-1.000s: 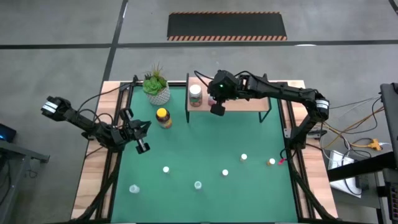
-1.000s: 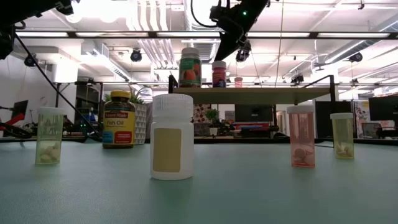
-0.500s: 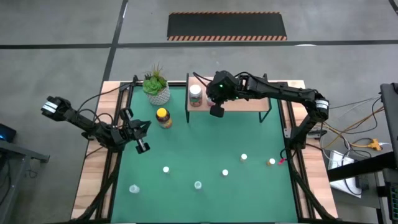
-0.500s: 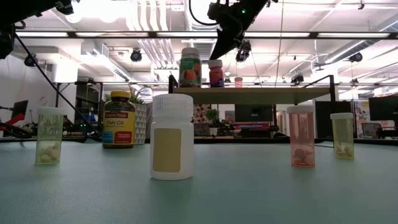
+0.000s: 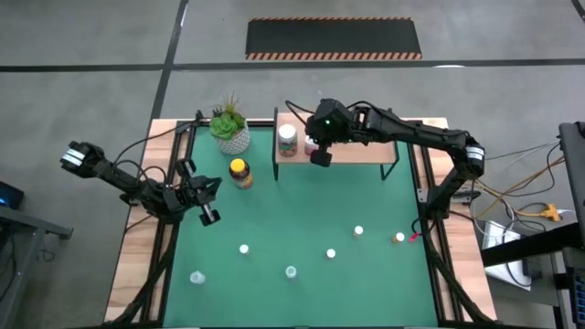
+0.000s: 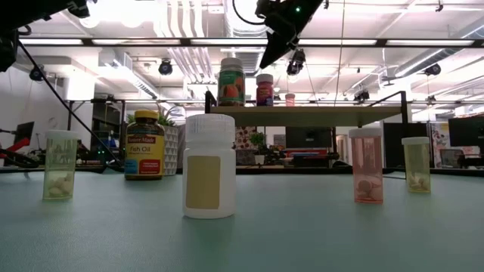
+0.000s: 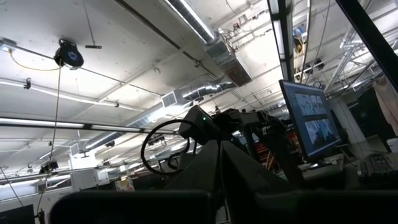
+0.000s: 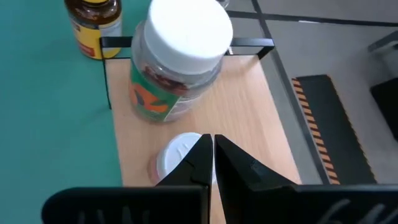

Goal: Pick and place medicine bottles onto shelf by color
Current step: Put the large pink medicine bottle on the shelf, then put the large yellow medicine bottle on the shelf

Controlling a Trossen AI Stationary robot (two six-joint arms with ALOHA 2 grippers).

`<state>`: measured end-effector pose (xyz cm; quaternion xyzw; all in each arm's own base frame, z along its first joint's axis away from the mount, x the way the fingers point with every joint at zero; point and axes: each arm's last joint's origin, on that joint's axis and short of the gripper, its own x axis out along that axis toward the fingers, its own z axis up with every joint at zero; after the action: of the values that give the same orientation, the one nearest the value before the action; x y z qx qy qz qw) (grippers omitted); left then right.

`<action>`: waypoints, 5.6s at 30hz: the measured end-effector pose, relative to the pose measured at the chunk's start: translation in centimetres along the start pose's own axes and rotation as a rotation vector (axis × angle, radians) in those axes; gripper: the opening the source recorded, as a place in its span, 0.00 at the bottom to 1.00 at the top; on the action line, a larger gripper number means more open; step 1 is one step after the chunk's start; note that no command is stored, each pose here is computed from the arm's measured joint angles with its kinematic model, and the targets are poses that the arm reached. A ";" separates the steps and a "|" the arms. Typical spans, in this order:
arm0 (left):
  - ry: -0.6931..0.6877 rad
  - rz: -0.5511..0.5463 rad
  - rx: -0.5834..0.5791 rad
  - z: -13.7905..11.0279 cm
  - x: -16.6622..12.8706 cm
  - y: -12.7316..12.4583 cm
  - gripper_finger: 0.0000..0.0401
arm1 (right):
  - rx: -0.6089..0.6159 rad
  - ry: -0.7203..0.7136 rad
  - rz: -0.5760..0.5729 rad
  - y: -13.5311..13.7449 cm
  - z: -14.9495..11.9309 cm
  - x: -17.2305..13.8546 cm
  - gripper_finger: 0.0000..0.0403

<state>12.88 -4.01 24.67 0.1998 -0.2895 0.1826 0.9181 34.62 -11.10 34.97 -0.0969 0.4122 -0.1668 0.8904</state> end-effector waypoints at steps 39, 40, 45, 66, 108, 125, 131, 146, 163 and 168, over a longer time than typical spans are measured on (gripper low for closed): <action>0.000 0.000 0.000 0.0 0.0 0.0 0.00 | 0.007 -0.021 0.037 1.6 -0.2 -1.8 0.02; 0.000 0.000 0.000 0.0 0.0 0.0 0.00 | 0.015 -0.020 0.048 1.9 -0.4 -2.0 0.02; 0.007 -0.008 0.001 -0.1 0.0 -0.1 0.00 | 0.036 -0.043 0.110 5.2 -2.4 -3.4 0.02; 0.383 0.072 -0.434 -4.4 -0.5 -3.2 0.01 | -0.106 -0.413 0.358 17.8 -13.7 -2.1 0.02; 0.905 0.662 -0.151 -14.3 -6.0 -3.5 0.80 | -0.109 -0.471 0.352 18.0 -14.9 -1.4 0.02; 0.938 0.631 -0.095 -16.4 -5.1 -4.5 0.80 | -0.107 -0.471 0.351 18.0 -14.9 -1.4 0.02; 0.928 0.678 -0.074 -16.8 -4.4 -3.6 0.80 | -0.090 -0.468 0.348 18.0 -14.9 -1.4 0.02; 0.942 0.651 -0.086 -16.9 -4.1 -3.5 0.62 | -0.062 -0.462 0.356 18.0 -14.9 -1.4 0.02; 0.840 0.179 -0.081 -10.7 -1.6 -8.9 0.61 | 0.142 -0.550 0.404 17.9 -13.8 -2.0 0.03; 0.807 0.167 -0.073 -9.5 -0.8 -8.6 0.61 | 0.158 -0.540 0.411 18.0 -13.9 -2.0 0.12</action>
<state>20.48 -7.00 14.79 0.0555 0.0724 0.3099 0.9464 26.67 5.80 21.90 0.0167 0.1584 0.0163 0.9871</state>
